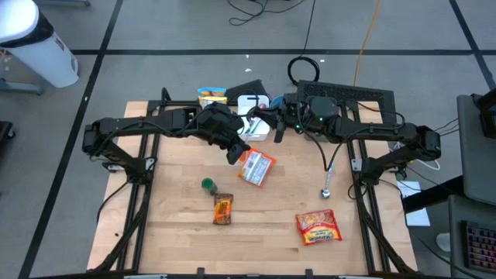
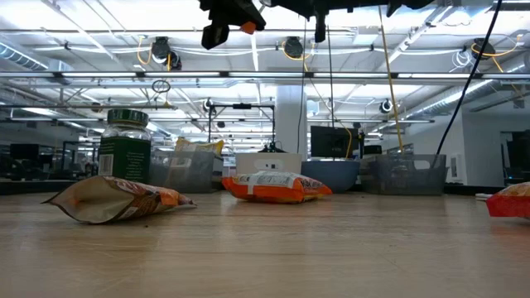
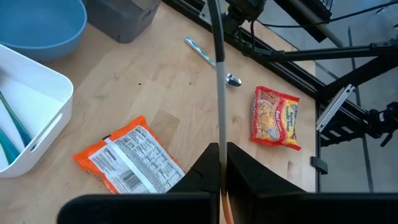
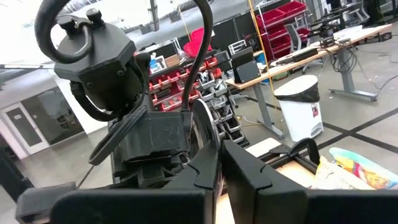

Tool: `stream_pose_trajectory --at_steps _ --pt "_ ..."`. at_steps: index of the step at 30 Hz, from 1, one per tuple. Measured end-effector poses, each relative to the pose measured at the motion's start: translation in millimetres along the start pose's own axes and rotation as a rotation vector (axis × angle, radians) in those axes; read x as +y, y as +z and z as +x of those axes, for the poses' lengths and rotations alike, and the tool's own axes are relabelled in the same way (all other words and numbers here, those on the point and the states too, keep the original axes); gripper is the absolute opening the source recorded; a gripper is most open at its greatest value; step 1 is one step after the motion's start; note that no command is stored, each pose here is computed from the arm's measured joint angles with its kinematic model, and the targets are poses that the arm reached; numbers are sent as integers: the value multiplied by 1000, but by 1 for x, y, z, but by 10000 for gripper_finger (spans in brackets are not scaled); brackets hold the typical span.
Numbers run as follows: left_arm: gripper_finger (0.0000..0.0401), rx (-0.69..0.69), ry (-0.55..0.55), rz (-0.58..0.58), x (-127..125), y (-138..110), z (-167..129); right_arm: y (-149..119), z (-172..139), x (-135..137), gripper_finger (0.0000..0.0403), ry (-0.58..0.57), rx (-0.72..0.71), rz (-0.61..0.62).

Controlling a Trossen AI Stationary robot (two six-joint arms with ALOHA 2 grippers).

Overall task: Pick & Place Food Item
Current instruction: Put the orange spoon into the white bin

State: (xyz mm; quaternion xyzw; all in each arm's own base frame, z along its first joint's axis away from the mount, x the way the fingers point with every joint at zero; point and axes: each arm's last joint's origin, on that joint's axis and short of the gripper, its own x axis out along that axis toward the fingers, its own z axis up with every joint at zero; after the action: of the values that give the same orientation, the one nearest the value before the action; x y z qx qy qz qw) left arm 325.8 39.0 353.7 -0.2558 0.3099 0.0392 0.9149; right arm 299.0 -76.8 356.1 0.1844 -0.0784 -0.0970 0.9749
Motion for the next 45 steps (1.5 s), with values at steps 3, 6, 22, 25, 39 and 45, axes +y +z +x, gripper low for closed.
stream_pose_trajectory --at_steps 3,6,22,25,39,45 --pt "9 -1 0 4 0 0 0 0 0 0 28 1 1 25" --pt "8 -1 0 11 0 0 0 0 0 0 52 0 3 39" --pt "6 -36 53 13 2 2 -1 17 -13 -4 251 42 -12 61" --pt "7 -43 66 -15 6 4 -1 29 -24 -6 264 41 -27 30" --pt "6 -63 57 -158 54 23 -16 30 -78 -9 257 -65 150 -73" --pt "8 -96 95 -147 84 32 -29 -7 -96 -21 258 -116 186 38"
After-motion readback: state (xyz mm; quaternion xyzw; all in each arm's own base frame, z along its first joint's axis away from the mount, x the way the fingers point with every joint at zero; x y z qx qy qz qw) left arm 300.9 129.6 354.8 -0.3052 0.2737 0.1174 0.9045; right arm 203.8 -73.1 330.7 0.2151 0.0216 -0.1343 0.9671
